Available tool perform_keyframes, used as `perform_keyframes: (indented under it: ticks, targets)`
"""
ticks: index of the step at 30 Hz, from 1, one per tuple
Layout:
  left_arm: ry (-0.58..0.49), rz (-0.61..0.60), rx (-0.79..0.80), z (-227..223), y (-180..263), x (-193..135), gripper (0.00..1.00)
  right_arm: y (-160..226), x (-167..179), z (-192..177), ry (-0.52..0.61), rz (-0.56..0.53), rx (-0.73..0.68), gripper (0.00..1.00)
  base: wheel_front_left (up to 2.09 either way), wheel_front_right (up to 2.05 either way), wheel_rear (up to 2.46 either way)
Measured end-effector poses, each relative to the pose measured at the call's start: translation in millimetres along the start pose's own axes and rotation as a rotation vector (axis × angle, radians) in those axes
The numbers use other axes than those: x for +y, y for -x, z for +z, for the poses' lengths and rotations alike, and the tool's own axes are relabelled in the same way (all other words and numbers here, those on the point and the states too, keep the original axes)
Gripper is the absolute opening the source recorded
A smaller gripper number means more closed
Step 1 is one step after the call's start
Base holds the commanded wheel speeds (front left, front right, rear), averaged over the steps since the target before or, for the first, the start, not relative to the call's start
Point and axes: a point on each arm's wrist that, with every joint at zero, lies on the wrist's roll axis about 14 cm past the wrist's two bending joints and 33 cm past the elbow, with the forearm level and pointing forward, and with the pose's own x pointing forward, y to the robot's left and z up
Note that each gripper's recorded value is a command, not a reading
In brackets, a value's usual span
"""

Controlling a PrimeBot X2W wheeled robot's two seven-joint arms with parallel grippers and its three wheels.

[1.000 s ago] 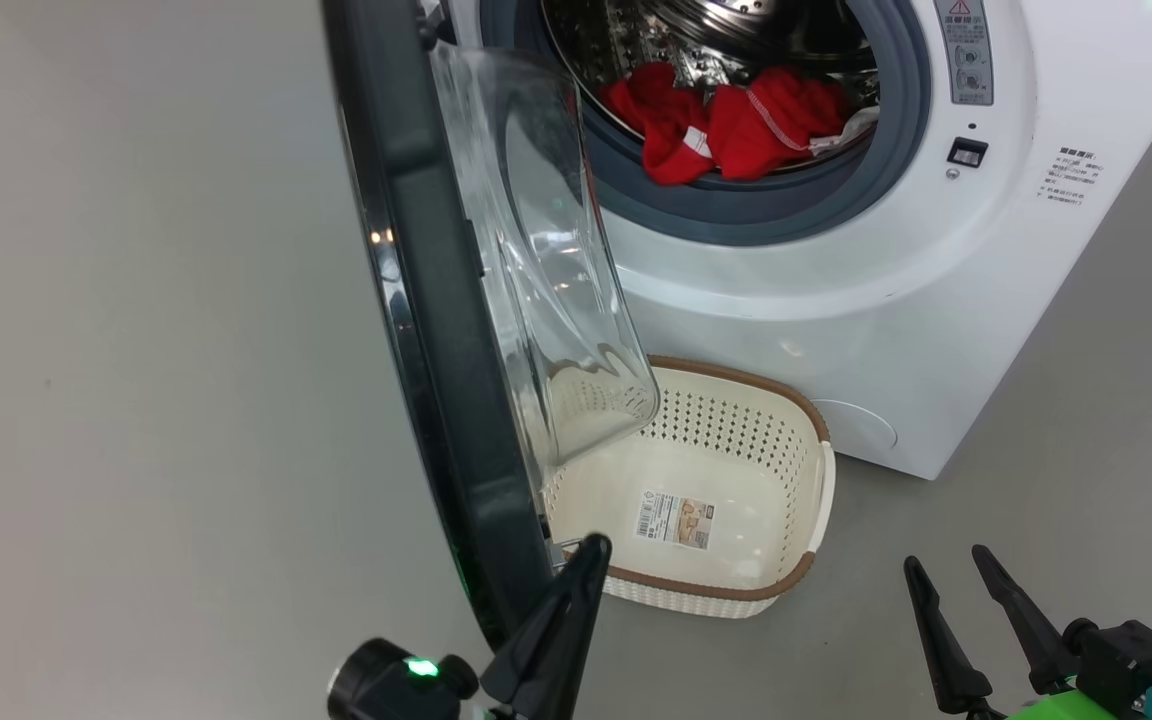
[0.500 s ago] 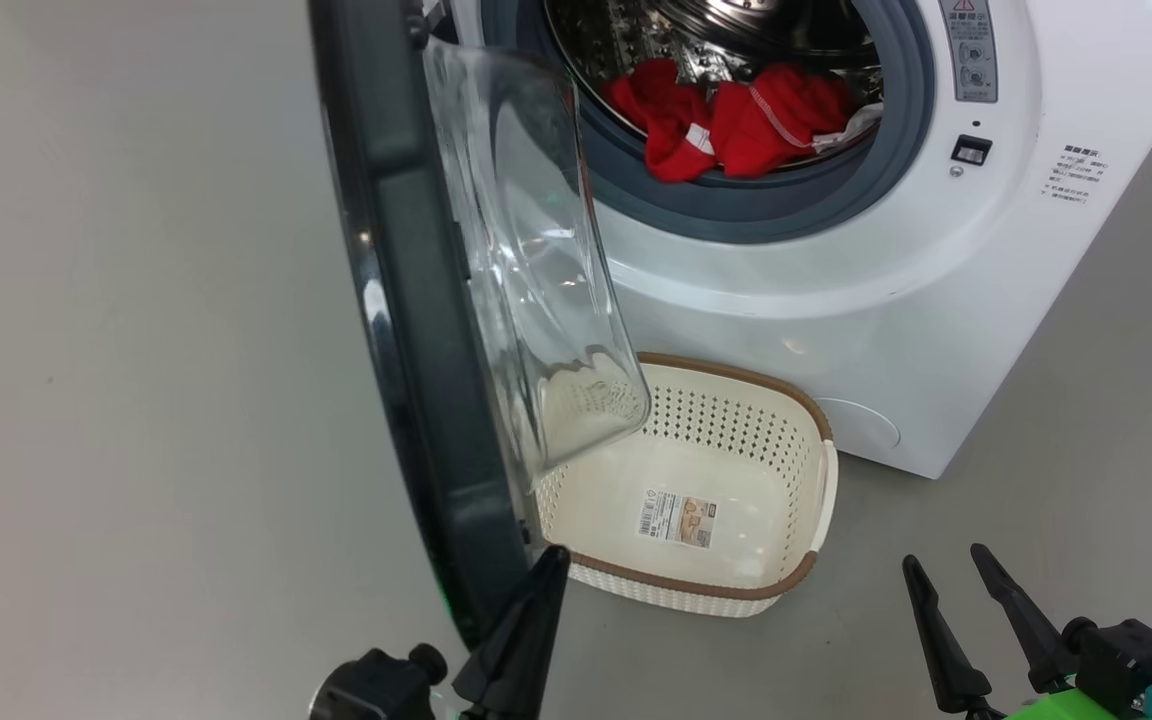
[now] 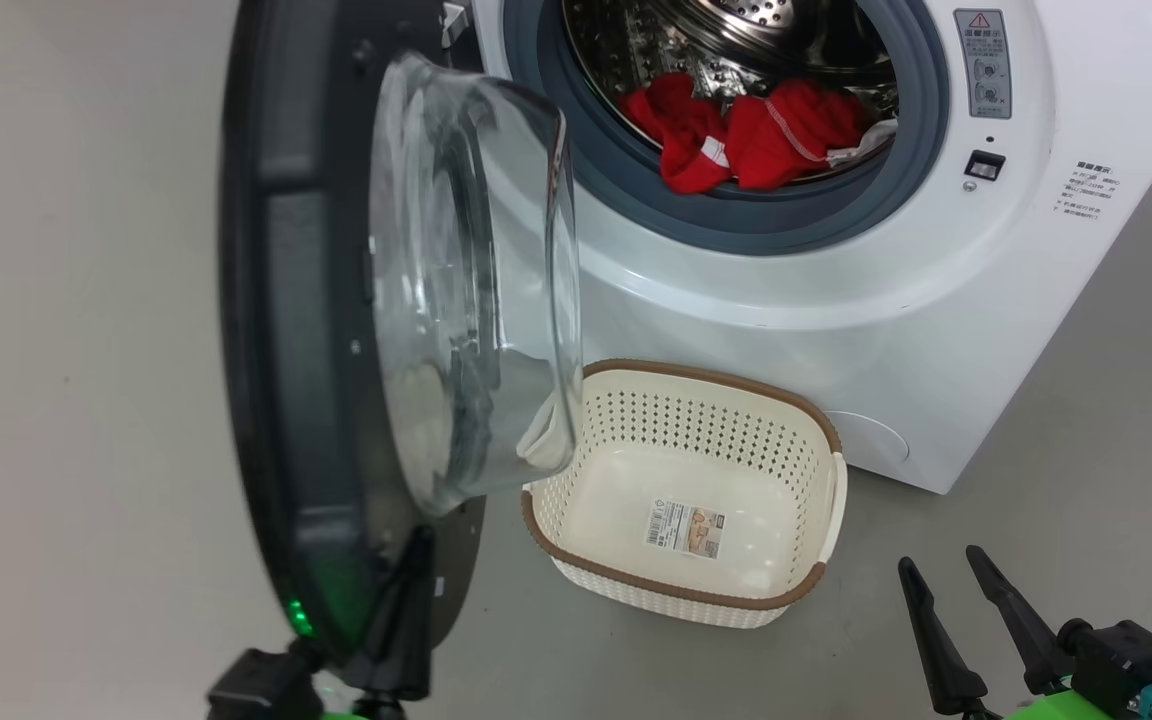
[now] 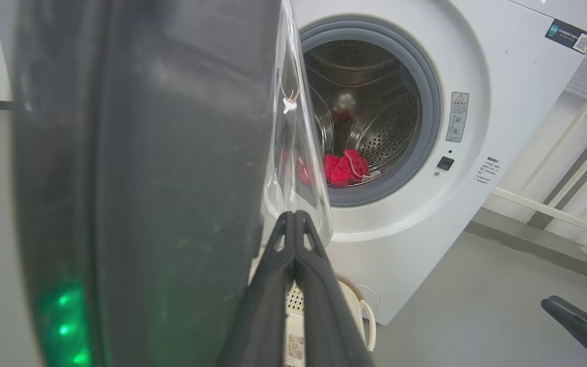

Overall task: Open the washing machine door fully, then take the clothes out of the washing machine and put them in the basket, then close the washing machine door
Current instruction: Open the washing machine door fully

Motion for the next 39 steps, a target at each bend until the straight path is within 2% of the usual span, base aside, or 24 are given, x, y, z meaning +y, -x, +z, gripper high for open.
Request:
perform_keyframes:
  ticks: [21,39]
  targets:
    - [-0.071,0.27,-0.071,27,2,91,0.0,1,-6,-4,-0.005,-0.013,0.01,1.0,0.0,0.0,0.0]
    - [-0.11,0.417,-0.141,54,-17,147,0.0,-3,-20,-8,-0.013,-0.037,0.016,1.0,0.0,0.0,0.0]
